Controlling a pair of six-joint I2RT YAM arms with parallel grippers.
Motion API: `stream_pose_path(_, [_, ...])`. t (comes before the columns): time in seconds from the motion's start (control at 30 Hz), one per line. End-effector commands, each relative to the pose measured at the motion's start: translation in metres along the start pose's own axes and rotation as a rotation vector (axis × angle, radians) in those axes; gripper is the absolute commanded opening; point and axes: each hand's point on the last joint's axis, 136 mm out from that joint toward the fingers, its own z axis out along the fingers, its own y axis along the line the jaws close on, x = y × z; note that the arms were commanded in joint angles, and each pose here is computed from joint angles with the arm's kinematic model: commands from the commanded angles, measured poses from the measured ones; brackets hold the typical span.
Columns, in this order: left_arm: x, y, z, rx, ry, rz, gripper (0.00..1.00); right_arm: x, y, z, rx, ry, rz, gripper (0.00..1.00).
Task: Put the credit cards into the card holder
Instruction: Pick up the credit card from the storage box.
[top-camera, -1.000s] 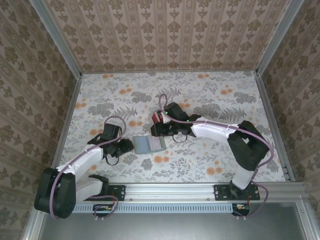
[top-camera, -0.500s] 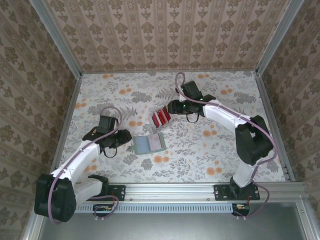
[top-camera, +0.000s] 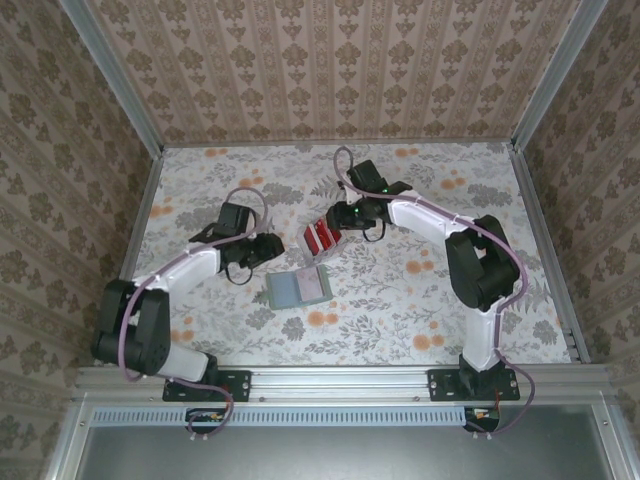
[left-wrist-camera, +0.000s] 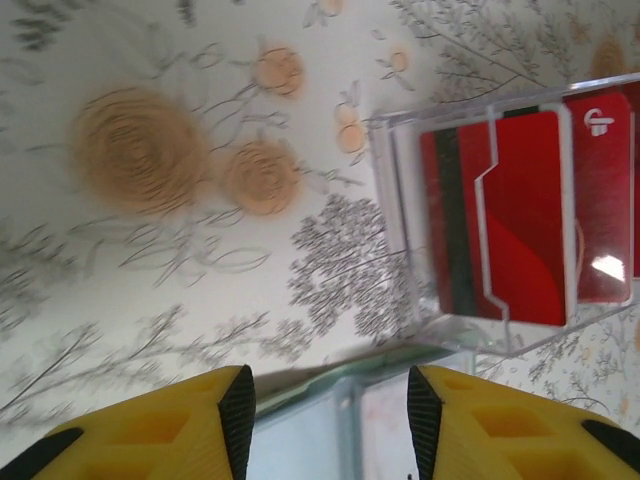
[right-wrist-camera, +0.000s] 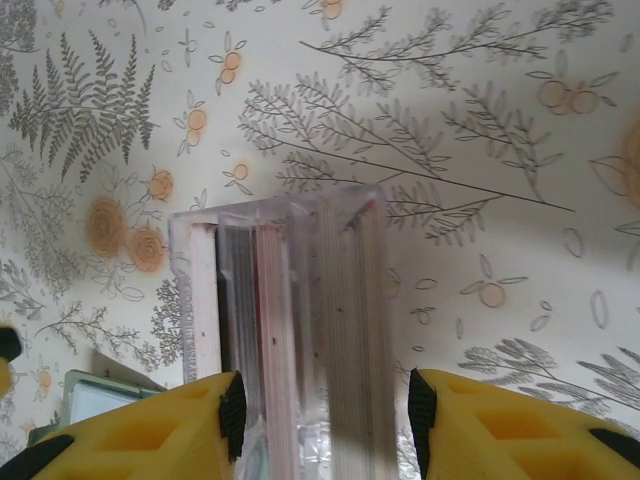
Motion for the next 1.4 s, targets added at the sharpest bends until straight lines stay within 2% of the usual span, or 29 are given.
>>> stream_pose_path(0.0, [-0.013,-0.026,0.011,0.070,-0.004,0.062,0.45,0.005,0.019,0.003,-0.049,0.038,-0.021,0.49])
stream_pose_path(0.37, [-0.015,-0.055,0.057,0.136,0.083,0.087,0.40,0.010,0.019,0.020,-0.028,0.084,-0.029,0.49])
stream_pose_path(0.57, [-0.010,-0.053,0.061,0.129,0.087,0.084,0.40,0.008,0.020,0.019,-0.018,0.079,-0.036,0.49])
stream_pose_path(1.0, [-0.010,-0.054,0.066,0.137,0.099,0.082,0.40,-0.002,0.036,-0.012,-0.053,0.016,-0.046,0.48])
stream_pose_path(1.23, [-0.008,-0.053,0.066,0.136,0.104,0.080,0.40,0.000,0.033,-0.007,-0.047,0.029,-0.044,0.48])
stream_pose_path(1.37, [-0.008,-0.054,0.065,0.136,0.102,0.081,0.40,0.001,0.030,-0.005,-0.039,0.035,-0.041,0.43])
